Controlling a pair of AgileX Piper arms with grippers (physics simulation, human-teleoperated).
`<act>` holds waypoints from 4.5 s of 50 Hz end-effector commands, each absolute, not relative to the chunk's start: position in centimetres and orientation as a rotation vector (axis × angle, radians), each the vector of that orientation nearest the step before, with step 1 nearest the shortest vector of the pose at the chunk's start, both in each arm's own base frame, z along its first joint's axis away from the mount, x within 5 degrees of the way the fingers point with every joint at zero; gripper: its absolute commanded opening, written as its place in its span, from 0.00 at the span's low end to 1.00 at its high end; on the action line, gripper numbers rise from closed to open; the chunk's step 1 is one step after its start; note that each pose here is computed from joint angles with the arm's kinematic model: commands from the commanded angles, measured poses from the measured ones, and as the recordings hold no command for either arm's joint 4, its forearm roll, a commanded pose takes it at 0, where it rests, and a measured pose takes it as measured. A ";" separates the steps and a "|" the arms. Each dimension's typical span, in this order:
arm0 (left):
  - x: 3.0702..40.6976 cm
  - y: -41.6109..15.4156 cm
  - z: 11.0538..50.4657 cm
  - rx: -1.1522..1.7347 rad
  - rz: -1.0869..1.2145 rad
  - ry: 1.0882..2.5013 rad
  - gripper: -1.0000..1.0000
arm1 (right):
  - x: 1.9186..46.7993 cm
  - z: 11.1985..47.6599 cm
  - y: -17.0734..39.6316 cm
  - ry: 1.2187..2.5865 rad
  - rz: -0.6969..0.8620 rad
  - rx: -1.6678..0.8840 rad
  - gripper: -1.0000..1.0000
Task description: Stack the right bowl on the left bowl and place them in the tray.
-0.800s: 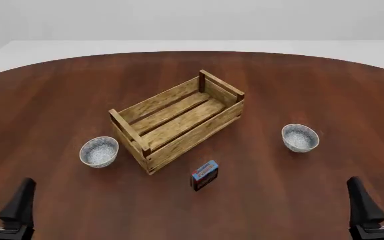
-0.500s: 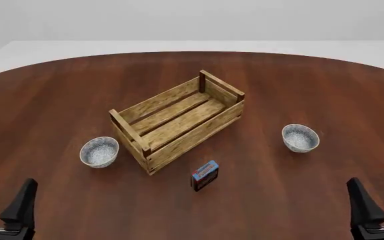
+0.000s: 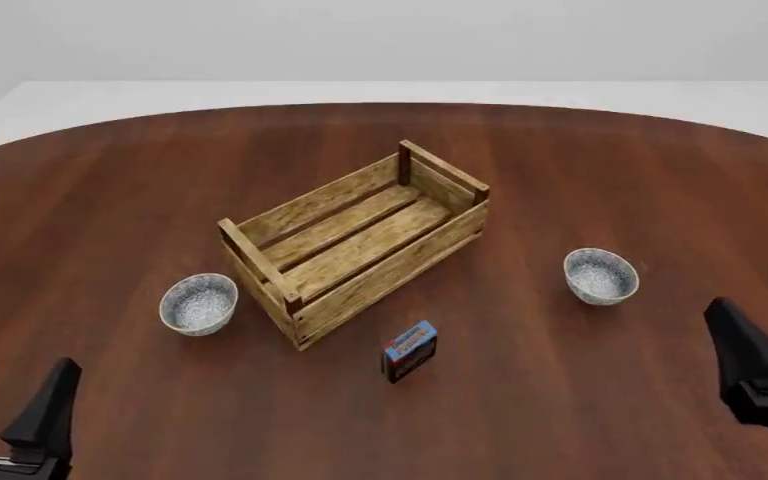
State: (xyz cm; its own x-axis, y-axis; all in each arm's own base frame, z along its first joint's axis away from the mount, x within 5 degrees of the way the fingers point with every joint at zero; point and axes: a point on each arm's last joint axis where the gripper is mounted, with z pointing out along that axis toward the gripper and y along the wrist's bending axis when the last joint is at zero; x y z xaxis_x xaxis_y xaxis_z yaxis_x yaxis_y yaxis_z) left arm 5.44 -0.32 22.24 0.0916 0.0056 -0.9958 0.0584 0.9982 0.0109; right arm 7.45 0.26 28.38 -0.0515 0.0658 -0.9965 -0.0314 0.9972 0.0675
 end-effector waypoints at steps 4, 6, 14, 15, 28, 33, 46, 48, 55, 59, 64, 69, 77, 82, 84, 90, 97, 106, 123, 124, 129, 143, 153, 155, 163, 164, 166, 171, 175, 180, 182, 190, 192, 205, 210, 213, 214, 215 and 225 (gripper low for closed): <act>5.4 -0.4 22.3 0.060 -0.064 1.486 1.00 | 12.0 31.0 0.6 1.793 0.085 0.012 1.00; 5.4 -0.4 22.4 0.059 -0.069 1.485 1.00 | 12.5 31.2 0.8 1.813 0.107 0.026 1.00; 5.3 -0.4 22.8 0.048 -0.082 1.481 1.00 | 13.9 32.6 1.1 1.886 0.144 0.048 1.00; 5.3 -0.4 22.9 0.049 -0.082 1.480 1.00 | 14.3 32.6 1.2 1.908 0.150 0.049 1.00; 5.2 -0.5 23.2 0.045 -0.092 1.476 1.00 | 17.4 32.8 1.4 2.024 0.164 0.103 1.00; 5.2 -0.5 23.1 0.046 -0.098 1.477 1.00 | 19.1 33.0 1.1 2.055 0.147 0.121 1.00; 5.4 -0.5 22.5 0.050 -0.099 1.488 1.00 | 23.7 32.1 0.3 2.129 0.092 0.143 1.00; 5.4 -0.5 22.5 0.050 -0.099 1.488 1.00 | 23.7 32.1 0.3 2.129 0.092 0.143 1.00; 5.4 -0.5 22.1 0.055 -0.097 1.493 1.00 | 26.4 30.9 -1.1 2.160 0.045 0.177 1.00; 5.5 -0.5 22.0 0.055 -0.097 1.495 1.00 | 27.3 30.3 -1.4 2.171 0.043 0.193 1.00; 5.5 -0.5 21.9 0.056 -0.094 1.497 1.00 | 28.1 30.0 -1.8 2.180 0.031 0.202 1.00; 5.5 -0.5 21.6 0.058 -0.097 1.496 1.00 | 29.1 29.4 -2.3 2.192 0.019 0.214 1.00; 5.6 -0.7 21.2 0.072 -0.112 1.504 1.00 | 30.8 27.7 -3.3 2.212 0.006 0.253 1.00; 5.6 -0.7 21.2 0.077 -0.109 1.507 1.00 | 31.7 26.7 -4.1 2.224 -0.007 0.274 1.00; 5.6 -0.7 21.2 0.077 -0.109 1.508 1.00 | 32.0 26.1 -4.1 2.230 -0.003 0.281 1.00; 5.6 -0.7 21.2 0.080 -0.112 1.502 1.00 | 32.8 25.1 -4.5 2.243 -0.006 0.291 1.00; 5.6 -0.7 21.2 0.079 -0.114 1.504 1.00 | 33.7 24.0 -4.9 2.254 -0.010 0.304 1.00; 5.6 -0.7 21.3 0.071 -0.117 1.506 1.00 | 34.4 22.3 -5.3 2.273 -0.015 0.318 1.00; 5.6 -0.7 21.3 0.067 -0.122 1.508 1.00 | 35.6 19.5 -5.8 2.302 -0.018 0.334 1.00; 5.6 -0.7 21.2 0.068 -0.122 1.508 1.00 | 35.6 19.4 -5.8 2.304 -0.017 0.335 1.00; 5.7 -0.6 21.2 0.066 -0.112 1.515 1.00 | 36.1 18.4 -6.0 2.313 -0.016 0.346 1.00; 5.7 -0.7 21.2 0.070 -0.119 1.513 1.00 | 36.5 16.7 -6.0 2.326 -0.007 0.367 1.00; 5.6 -0.7 21.4 0.069 -0.119 1.509 1.00 | 36.7 15.2 -6.0 2.338 0.000 0.380 1.00; 5.6 -0.7 21.4 0.068 -0.120 1.507 1.00 | 36.6 14.8 -5.9 2.340 0.004 0.384 1.00; 5.6 -0.7 21.4 0.065 -0.120 1.506 1.00 | 36.4 13.2 -5.6 2.353 0.014 0.399 1.00; 5.6 -0.7 21.4 0.065 -0.120 1.506 1.00 | 36.4 13.1 -5.7 2.355 0.013 0.399 1.00; 5.6 -0.7 21.4 0.064 -0.120 1.506 1.00 | 36.4 12.6 -5.6 2.359 0.015 0.402 1.00; 5.6 -0.6 21.4 0.057 -0.116 1.506 1.00 | 36.5 11.3 -5.4 2.371 0.021 0.408 1.00; 5.6 -0.6 21.4 0.055 -0.116 1.505 1.00 | 36.5 10.4 -5.2 2.381 0.025 0.410 1.00; 5.6 -0.6 21.3 0.054 -0.115 1.506 1.00 | 36.5 10.0 -5.3 2.387 0.025 0.412 1.00; 5.6 -0.6 21.3 0.053 -0.116 1.507 1.00 | 36.4 10.1 -5.1 2.386 0.028 0.411 0.00; 5.6 -0.6 21.2 0.052 -0.122 1.508 1.00 | 36.3 10.7 -5.4 2.380 0.020 0.407 0.00; 5.6 -0.6 21.2 0.050 -0.122 1.507 1.00 | 36.3 10.7 -5.5 2.381 0.018 0.405 0.00; 5.6 -0.6 21.4 0.047 -0.124 1.504 1.00 | 35.9 13.0 -5.6 2.357 -0.003 0.360 0.00; 5.6 -0.6 21.3 0.048 -0.122 1.503 1.00 | 35.3 14.6 -5.1 2.333 -0.001 0.333 0.00; 5.6 -0.6 21.4 0.046 -0.121 1.502 1.00 | 34.8 16.3 -5.1 2.301 -0.010 0.315 0.00; 5.6 -0.6 21.4 0.045 -0.121 1.502 1.00 | 34.6 16.8 -5.3 2.294 -0.021 0.304 0.00; 5.6 -0.6 21.4 0.045 -0.121 1.502 1.00 | 34.3 17.2 -5.0 2.286 -0.016 0.298 0.00; 5.5 -0.6 21.7 0.051 -0.123 1.496 1.00 | 32.0 21.1 -3.7 2.202 -0.003 0.251 0.00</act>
